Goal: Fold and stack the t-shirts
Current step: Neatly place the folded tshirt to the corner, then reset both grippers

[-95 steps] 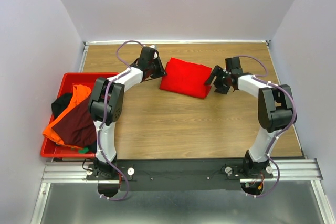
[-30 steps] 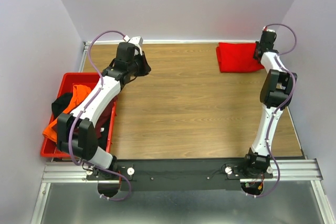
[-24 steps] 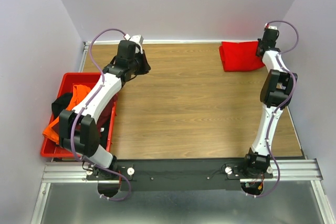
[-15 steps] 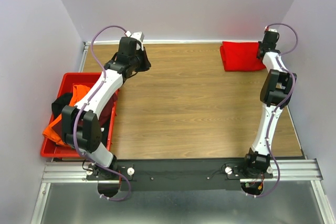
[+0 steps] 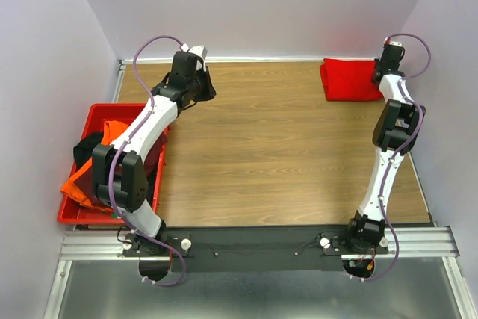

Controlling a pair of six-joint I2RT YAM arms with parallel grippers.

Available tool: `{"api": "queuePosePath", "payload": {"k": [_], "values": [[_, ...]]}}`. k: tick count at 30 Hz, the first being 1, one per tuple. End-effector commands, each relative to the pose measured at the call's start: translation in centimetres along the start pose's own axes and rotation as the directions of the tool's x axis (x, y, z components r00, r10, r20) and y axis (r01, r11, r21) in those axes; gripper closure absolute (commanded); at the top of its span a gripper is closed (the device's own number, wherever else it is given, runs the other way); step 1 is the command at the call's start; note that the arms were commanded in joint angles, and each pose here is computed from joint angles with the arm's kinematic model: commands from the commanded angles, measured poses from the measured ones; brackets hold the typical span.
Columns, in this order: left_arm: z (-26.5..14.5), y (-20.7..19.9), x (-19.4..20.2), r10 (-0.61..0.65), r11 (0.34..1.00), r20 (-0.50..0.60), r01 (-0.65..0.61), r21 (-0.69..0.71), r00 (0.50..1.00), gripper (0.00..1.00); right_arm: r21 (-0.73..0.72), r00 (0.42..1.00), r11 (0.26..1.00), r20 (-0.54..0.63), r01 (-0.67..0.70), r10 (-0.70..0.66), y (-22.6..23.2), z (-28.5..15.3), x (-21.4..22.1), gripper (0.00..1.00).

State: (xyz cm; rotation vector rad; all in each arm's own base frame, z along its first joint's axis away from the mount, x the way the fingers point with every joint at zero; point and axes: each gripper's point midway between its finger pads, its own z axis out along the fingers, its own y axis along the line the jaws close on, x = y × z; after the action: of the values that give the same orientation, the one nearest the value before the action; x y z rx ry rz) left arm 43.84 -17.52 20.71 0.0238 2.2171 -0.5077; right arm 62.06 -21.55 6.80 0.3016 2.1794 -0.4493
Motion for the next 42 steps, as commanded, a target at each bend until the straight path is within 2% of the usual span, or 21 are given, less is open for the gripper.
{"api": "queuePosePath", "payload": {"k": [1, 2, 3, 7, 12, 15, 16, 20, 21, 22, 24, 25, 28, 31, 32, 33, 37, 42], "values": [[0.0, 0.0, -1.2, 0.004, 1.0, 0.021, -0.004, -0.008, 1.0, 0.79, 0.05, 1.0, 0.999, -0.005, -0.007, 0.008, -1.2, 0.6, 0.3, 0.75], [-0.2, -0.2, -1.3, 0.003, 1.0, 0.022, -0.003, -0.001, 1.0, 0.79, 0.062, 1.0, 0.998, -0.007, -0.021, 0.021, -1.4, 0.4, 0.3, 0.66], [-0.2, -0.3, -1.5, 0.0, 1.0, 0.028, -0.001, 0.005, 1.0, 0.79, 0.061, 0.999, 0.997, -0.006, -0.037, 0.038, -1.3, 0.2, 0.2, 0.01], [-0.6, -0.6, -1.7, -0.003, 1.0, 0.044, 0.002, 0.016, 0.999, 0.79, 0.043, 0.995, 0.994, 0.013, -0.104, 0.104, -1.3, -1.7, -1.0, 0.0], [-1.4, -0.8, -1.9, -0.008, 1.0, 0.071, 0.006, 0.029, 0.997, 0.79, -0.011, 0.958, 0.96, 0.051, -0.281, 0.282, 0.1, -6.8, -3.6, 0.0], [-2.0, -0.9, -1.8, -0.013, 0.999, 0.08, 0.011, 0.035, 0.997, 0.79, -0.056, 0.952, 0.953, 0.052, -0.299, 0.302, 3.5, -10.4, -4.0, 0.0], [-2.3, -1.0, -1.7, -0.014, 0.999, 0.086, 0.011, 0.037, 0.996, 0.79, -0.098, 0.957, 0.955, 0.056, -0.279, 0.286, 6.2, -12.0, -4.4, 0.0], [-3.6, -0.8, -1.3, -0.019, 0.999, 0.116, 0.015, 0.035, 0.993, 0.79, -0.192, 0.968, 0.953, 0.048, -0.234, 0.247, 12.1, -17.2, -3.5, 0.0], [-3.9, -0.7, -1.3, -0.017, 0.999, 0.126, 0.013, 0.034, 0.992, 0.79, -0.257, 0.964, 0.937, 0.061, -0.235, 0.259, 14.0, -19.8, -4.3, 0.0], [-4.4, -0.6, -1.3, -0.016, 1.0, 0.137, 0.013, 0.027, 0.99, 0.79, -0.297, 0.973, 0.931, 0.023, -0.213, 0.23, 16.5, -21.3, -2.1, 0.0], [-4.5, -0.2, -0.4, -0.014, 1.0, 0.131, 0.012, 0.016, 0.991, 0.79, -0.356, 0.975, 0.913, 0.021, -0.201, 0.222, 18.7, -24.2, -1.2, 0.0], [-4.9, -0.1, -0.5, -0.013, 1.0, 0.146, 0.011, 0.015, 0.989, 0.79, -0.402, 0.977, 0.897, 0.022, -0.185, 0.211, 20.5, -27.0, 0.0, 0.0], [-5.4, 0.1, 0.0, -0.006, 1.0, 0.165, 0.004, 0.012, 0.986, 0.79, -0.572, 0.974, 0.798, -0.012, -0.191, 0.224, 24.5, -32.8, 1.8, 0.0], [-5.7, 0.3, 0.7, 0.007, 1.0, 0.176, -0.007, 0.001, 0.984, 0.79, -0.705, 0.973, 0.688, -0.013, -0.171, 0.229, 25.7, -38.7, 2.6, 0.0], [-5.6, 0.5, 1.3, 0.008, 1.0, 0.167, -0.008, -0.001, 0.986, 0.79, -0.714, 0.972, 0.678, -0.015, -0.176, 0.235, 25.4, -39.4, 2.8, 0.0], [-5.7, 0.3, 1.3, 0.01, 1.0, 0.177, -0.012, 0.005, 0.984, 0.79, -0.751, 0.977, 0.637, -0.048, -0.173, 0.208, 25.7, -40.5, 4.4, 0.0], [-6.3, -0.8, 2.1, 0.028, 0.999, 0.182, -0.031, 0.017, 0.983, 0.79, -0.77, 0.977, 0.615, -0.047, -0.168, 0.208, 24.0, -42.3, 5.9, 0.0], [-7.3, -2.8, 1.8, 0.038, 0.997, 0.199, -0.049, 0.051, 0.979, 0.79, -0.753, 0.975, 0.633, -0.056, -0.181, 0.213, 22.7, -42.7, 7.3, 0.0]]}}
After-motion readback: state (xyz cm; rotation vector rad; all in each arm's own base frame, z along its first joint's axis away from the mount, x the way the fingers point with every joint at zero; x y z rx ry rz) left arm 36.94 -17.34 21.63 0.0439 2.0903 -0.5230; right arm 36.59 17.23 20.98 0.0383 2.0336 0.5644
